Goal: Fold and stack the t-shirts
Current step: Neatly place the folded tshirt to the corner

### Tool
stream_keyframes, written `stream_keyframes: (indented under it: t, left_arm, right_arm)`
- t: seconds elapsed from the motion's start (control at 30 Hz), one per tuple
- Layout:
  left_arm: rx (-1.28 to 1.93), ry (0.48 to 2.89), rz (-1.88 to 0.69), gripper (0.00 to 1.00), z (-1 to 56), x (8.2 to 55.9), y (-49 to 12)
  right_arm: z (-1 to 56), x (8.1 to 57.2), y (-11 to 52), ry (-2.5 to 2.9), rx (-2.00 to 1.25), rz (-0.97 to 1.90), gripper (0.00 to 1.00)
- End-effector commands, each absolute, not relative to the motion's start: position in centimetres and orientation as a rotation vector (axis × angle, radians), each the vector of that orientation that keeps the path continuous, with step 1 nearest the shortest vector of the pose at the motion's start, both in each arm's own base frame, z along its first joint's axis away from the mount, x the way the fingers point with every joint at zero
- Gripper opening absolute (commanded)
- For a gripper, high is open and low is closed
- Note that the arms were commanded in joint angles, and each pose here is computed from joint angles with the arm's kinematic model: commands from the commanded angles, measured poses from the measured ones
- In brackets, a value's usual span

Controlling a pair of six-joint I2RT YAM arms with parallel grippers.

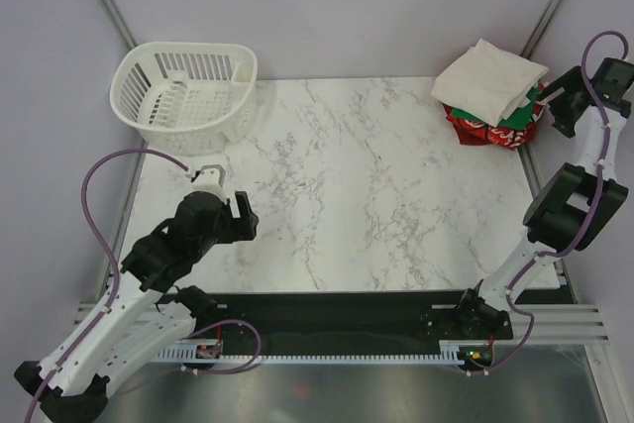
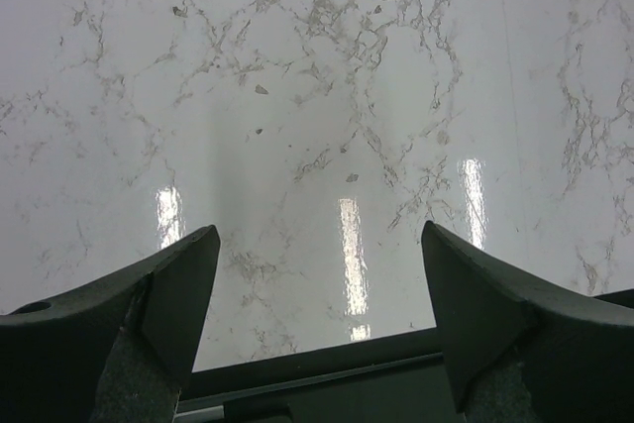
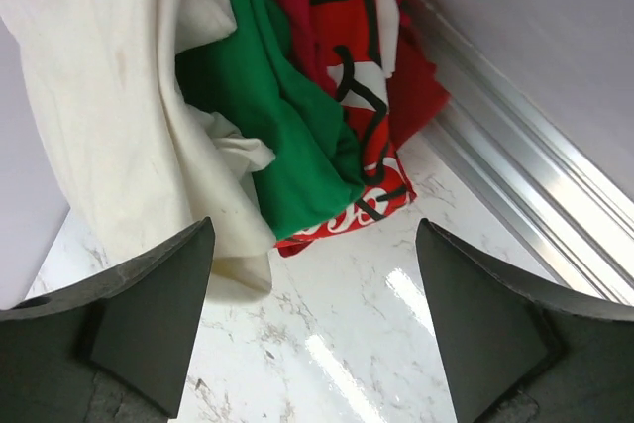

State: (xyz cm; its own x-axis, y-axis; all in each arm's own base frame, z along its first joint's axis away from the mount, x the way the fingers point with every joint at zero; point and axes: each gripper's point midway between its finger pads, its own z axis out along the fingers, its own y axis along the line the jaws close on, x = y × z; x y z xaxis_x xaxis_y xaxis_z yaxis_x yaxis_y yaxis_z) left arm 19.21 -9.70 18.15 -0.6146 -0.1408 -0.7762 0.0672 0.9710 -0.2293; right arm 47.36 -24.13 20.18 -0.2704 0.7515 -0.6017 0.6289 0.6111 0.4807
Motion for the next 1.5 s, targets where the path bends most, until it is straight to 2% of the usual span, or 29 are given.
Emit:
stream_keyframes:
  t: [0.0,0.13,0.27,0.3,0.33,0.43,0.53,0.63,0.77,1.0,1.2,1.3,1.47]
  left_arm:
    - [-0.096,2.186,-0.303,0.90,18.7,19.4,-9.6]
    - [-0.105,2.167,-0.311,0.89,19.1,19.3,-9.4]
    - [-0.119,2.146,-0.316,0.89,19.4,19.2,-9.1]
    - [-0.118,2.141,-0.320,0.90,19.5,19.1,-9.1]
    - [-0.118,2.140,-0.321,0.89,19.6,19.1,-9.1]
    - [-0.116,2.146,-0.314,0.90,19.5,19.2,-9.1]
    - [-0.115,2.152,-0.311,0.89,19.4,19.2,-9.1]
    - [-0.117,2.143,-0.314,0.89,19.5,19.1,-9.0]
    - [-0.122,2.140,-0.312,0.90,19.6,19.2,-8.9]
    - [-0.121,2.147,-0.309,0.90,19.4,19.2,-9.0]
    - [-0.119,2.159,-0.299,0.89,19.2,19.3,-9.1]
    - [-0.116,2.163,-0.297,0.89,19.1,19.3,-9.1]
    - [-0.108,2.172,-0.294,0.89,19.0,19.3,-9.2]
  right_arm:
    - [31.9,38.6,-37.3,1.455,1.308,-0.256,0.90]
    - [34.2,41.4,-32.4,1.474,1.138,-0.018,0.81]
    - [33.7,44.0,-26.9,1.564,1.011,0.189,0.49]
    - [33.4,44.3,-26.3,1.576,1.006,0.210,0.40]
    - [33.0,44.9,-25.0,1.590,0.989,0.246,0.26]
    - [33.0,46.8,-21.6,1.597,0.883,0.366,0.07]
    - [33.0,49.9,-17.7,1.603,0.769,0.553,0.00]
    - [32.0,53.1,-14.3,1.649,0.690,0.748,0.00]
    - [28.8,55.8,-13.6,1.702,0.705,0.842,0.01]
    - [22.0,56.4,-18.1,1.780,0.824,0.633,0.05]
    - [19.0,52.0,-23.2,1.827,1.013,0.345,0.07]
    - [20.8,48.1,-25.8,1.804,1.087,0.084,0.11]
    - [26.3,44.7,-23.6,1.734,1.019,0.036,0.23]
